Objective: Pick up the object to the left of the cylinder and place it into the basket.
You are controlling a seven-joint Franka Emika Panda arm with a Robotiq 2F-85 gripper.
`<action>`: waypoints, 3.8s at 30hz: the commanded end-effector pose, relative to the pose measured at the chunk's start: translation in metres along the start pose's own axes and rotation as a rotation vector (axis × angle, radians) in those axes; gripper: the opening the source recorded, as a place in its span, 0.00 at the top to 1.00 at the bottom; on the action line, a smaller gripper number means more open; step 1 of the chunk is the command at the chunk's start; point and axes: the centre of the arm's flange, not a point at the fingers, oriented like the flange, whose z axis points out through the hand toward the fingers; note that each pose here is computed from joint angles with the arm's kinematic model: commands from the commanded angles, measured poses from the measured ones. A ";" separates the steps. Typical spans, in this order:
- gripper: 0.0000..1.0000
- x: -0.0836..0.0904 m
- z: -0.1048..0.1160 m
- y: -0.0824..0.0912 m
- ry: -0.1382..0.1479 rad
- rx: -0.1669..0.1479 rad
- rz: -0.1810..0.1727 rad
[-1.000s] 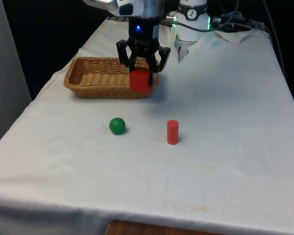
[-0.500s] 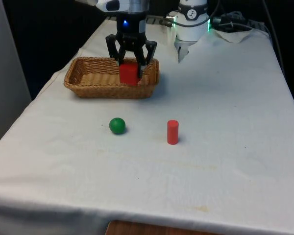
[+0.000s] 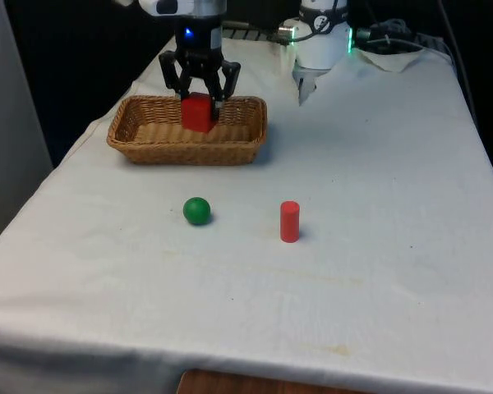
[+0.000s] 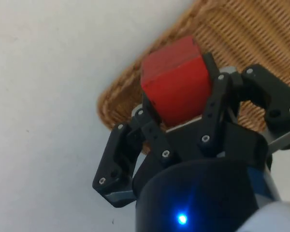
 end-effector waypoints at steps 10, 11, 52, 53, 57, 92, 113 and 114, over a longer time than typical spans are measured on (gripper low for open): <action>0.97 -0.018 0.005 0.032 -0.011 -0.009 0.001; 0.97 -0.019 0.005 0.035 -0.013 -0.011 0.001; 0.97 -0.039 0.051 0.052 0.020 -0.022 0.029; 0.97 -0.039 0.051 0.052 0.020 -0.022 0.029; 0.91 -0.040 0.051 0.052 0.017 -0.023 0.030; 0.00 -0.001 0.007 0.042 0.063 -0.016 0.045; 0.00 0.059 -0.036 0.004 0.093 -0.018 0.034; 0.00 0.058 -0.037 0.005 0.103 -0.009 0.031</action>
